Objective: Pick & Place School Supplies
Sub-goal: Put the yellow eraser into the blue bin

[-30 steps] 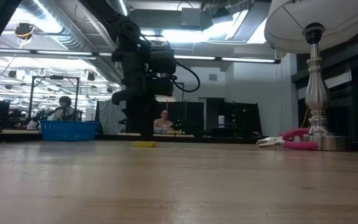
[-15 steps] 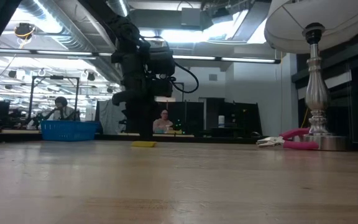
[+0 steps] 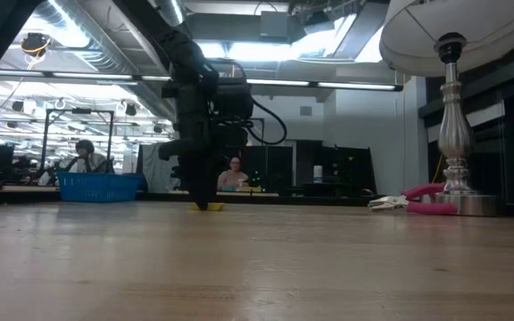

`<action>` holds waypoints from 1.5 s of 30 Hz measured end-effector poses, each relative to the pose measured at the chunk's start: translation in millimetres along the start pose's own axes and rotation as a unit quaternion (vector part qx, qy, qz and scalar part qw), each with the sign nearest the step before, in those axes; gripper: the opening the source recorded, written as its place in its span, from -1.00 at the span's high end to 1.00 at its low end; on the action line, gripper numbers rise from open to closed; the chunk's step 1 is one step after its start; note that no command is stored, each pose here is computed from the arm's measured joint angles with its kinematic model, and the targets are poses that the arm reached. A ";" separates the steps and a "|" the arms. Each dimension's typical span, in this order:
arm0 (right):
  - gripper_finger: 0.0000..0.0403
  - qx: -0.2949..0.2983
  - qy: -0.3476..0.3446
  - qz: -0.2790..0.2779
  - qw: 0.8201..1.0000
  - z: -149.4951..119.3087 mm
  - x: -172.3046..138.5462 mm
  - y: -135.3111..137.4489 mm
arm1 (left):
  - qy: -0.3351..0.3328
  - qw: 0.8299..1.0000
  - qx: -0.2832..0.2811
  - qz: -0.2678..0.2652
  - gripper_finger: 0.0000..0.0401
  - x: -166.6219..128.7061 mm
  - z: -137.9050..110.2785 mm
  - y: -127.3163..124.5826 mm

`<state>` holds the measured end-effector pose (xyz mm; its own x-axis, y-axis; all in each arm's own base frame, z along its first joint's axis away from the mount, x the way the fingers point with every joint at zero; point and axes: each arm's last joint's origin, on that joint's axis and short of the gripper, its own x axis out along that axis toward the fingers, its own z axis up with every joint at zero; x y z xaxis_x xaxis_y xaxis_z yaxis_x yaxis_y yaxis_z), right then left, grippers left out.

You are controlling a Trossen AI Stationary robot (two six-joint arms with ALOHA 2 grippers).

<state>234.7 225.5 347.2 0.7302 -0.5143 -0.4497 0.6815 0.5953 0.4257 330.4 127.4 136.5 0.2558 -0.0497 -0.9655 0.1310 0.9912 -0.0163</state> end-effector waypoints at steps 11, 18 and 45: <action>0.11 -0.002 0.000 0.000 1.000 0.0 0.0 0.0 | -0.008 0.999 -0.038 -0.003 0.69 -1.2 -4.5 9.9; 0.11 -0.006 0.000 0.000 1.000 0.0 0.0 0.0 | -0.019 0.997 -0.068 0.027 0.68 -14.3 -5.2 12.6; 0.12 -0.042 0.001 0.001 0.999 -0.5 -1.0 -0.2 | -0.015 0.734 -0.634 0.244 0.70 -124.7 -135.5 106.1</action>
<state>233.8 226.1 347.2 0.7313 -0.5125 -0.4500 0.6738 0.6453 0.3600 182.7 255.3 219.9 0.0002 0.3648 -0.9311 -0.9749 0.2075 0.0811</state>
